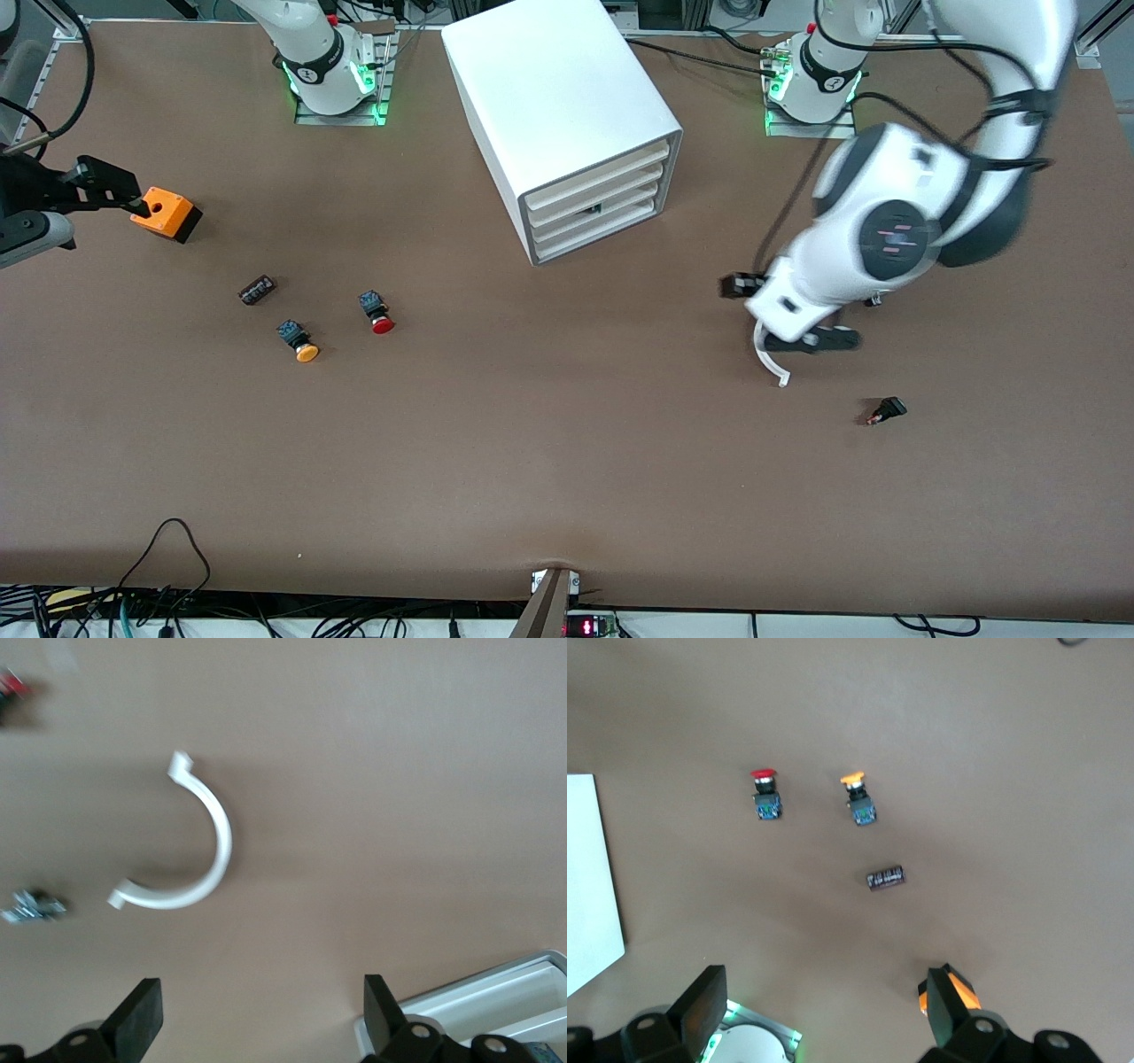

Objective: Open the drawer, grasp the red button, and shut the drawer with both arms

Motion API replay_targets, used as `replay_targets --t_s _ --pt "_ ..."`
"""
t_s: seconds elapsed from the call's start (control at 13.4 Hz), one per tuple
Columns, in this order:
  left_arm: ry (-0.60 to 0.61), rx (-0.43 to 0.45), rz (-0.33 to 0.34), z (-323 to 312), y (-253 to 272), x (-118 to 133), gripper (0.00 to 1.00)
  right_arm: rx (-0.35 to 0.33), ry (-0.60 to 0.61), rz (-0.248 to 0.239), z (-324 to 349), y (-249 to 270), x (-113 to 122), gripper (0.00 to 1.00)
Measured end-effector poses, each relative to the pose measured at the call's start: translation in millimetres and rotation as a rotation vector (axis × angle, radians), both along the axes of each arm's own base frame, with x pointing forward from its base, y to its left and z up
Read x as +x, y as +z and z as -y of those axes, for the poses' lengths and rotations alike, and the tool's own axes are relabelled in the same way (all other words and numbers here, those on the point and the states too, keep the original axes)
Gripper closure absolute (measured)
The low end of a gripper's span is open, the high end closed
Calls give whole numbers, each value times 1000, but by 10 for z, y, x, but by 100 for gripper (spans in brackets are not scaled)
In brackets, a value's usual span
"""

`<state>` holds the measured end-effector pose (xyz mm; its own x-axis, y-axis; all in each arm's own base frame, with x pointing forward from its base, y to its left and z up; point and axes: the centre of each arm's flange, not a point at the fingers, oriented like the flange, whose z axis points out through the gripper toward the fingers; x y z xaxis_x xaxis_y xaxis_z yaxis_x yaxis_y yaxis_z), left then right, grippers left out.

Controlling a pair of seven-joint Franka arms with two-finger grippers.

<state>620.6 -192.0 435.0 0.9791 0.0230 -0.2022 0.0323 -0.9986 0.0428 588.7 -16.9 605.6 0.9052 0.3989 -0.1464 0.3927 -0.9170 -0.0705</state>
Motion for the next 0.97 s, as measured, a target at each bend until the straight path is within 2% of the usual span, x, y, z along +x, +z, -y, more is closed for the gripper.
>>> replay_targets --t_s 0.22,0.37,0.6,0.97 --pt "-36 18 122 -383 538 201 0 -18 -15 -2 89 -13 4 0" --pt "-61 71 199 -391 941 156 0 -22 -20 -2 59 -23 14 0" --pt "-87 101 221 -413 1215 39 0 -24 -22 26 54 -12 52 0" --pt "-122 85 214 -881 1275 79 0 -29 -32 57 116 48 61 0"
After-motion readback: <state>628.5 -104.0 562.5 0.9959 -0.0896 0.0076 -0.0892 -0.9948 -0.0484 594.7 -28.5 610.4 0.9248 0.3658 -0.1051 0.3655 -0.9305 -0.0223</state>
